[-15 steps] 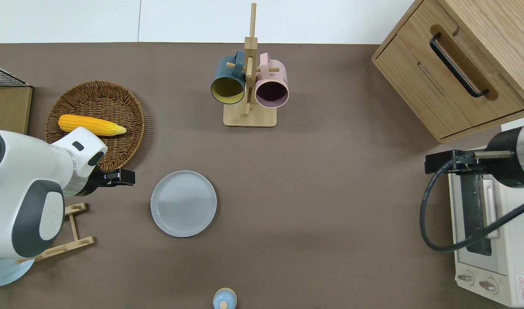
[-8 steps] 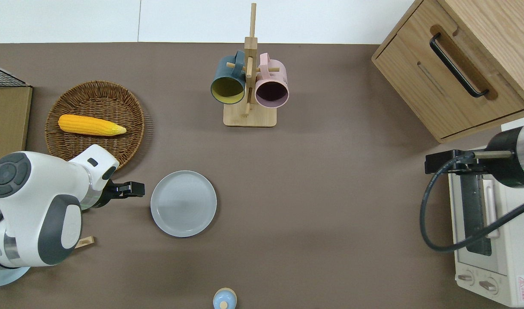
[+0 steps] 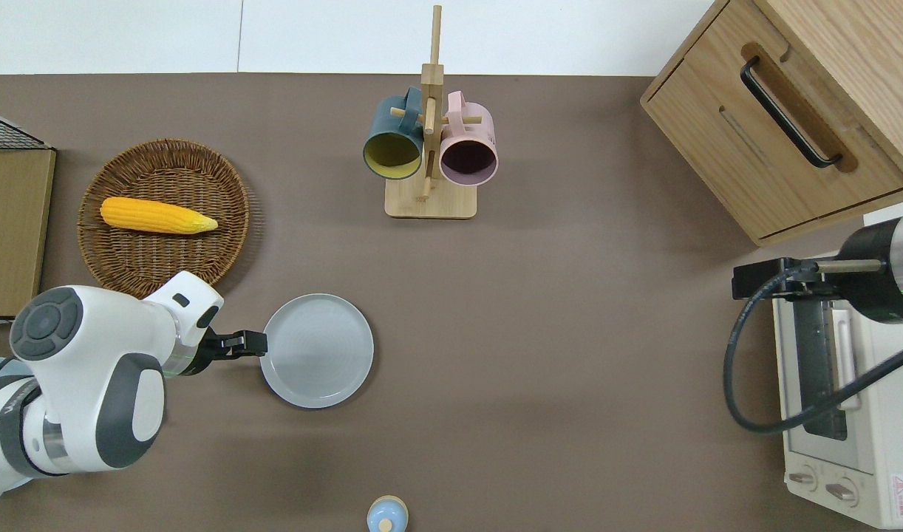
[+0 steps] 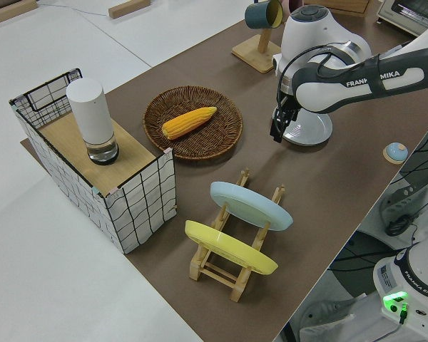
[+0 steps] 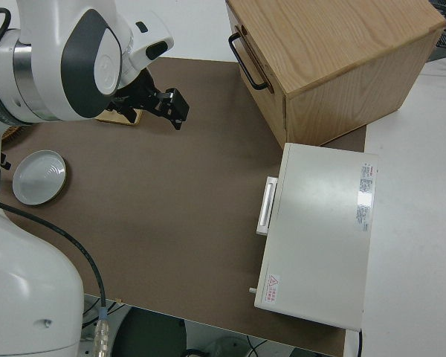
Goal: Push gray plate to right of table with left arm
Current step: 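Move the left gripper toward the near edge of the gray plate, then push the gray plate with the left gripper away from the basket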
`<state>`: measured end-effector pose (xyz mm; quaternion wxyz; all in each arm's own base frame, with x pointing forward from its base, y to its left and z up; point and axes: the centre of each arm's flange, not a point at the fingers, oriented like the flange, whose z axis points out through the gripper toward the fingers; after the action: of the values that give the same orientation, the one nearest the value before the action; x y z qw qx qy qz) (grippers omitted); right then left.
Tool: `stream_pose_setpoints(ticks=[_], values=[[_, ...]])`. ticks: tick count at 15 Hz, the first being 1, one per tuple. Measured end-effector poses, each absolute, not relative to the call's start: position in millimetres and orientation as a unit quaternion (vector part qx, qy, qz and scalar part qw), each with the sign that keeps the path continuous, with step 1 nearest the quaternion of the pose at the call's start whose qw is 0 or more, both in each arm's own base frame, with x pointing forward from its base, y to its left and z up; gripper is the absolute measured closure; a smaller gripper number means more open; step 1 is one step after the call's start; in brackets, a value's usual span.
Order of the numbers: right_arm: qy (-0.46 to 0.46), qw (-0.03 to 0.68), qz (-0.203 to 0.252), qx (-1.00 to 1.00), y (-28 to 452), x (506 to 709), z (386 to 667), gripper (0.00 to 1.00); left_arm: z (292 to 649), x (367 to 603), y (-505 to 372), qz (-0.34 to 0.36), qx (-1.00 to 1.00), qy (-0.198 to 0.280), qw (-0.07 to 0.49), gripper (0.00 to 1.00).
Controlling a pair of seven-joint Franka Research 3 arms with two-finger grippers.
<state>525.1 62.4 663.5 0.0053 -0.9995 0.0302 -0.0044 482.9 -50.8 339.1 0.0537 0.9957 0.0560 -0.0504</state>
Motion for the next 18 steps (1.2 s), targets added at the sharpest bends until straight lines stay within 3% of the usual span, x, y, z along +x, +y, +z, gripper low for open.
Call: stream_pose_setpoints(ticks=[10, 18], values=[[0.030, 0.005, -0.004, -1.000, 62.4, 525.1, 663.5, 0.00, 305.5, 459.6, -66.4, -0.045, 0.996, 0.050, 0.054, 0.07], [0.030, 0.005, -0.004, -1.000, 62.4, 525.1, 663.5, 0.00, 300.8, 456.5, -68.5, -0.038, 0.995, 0.076, 0.054, 0.92]])
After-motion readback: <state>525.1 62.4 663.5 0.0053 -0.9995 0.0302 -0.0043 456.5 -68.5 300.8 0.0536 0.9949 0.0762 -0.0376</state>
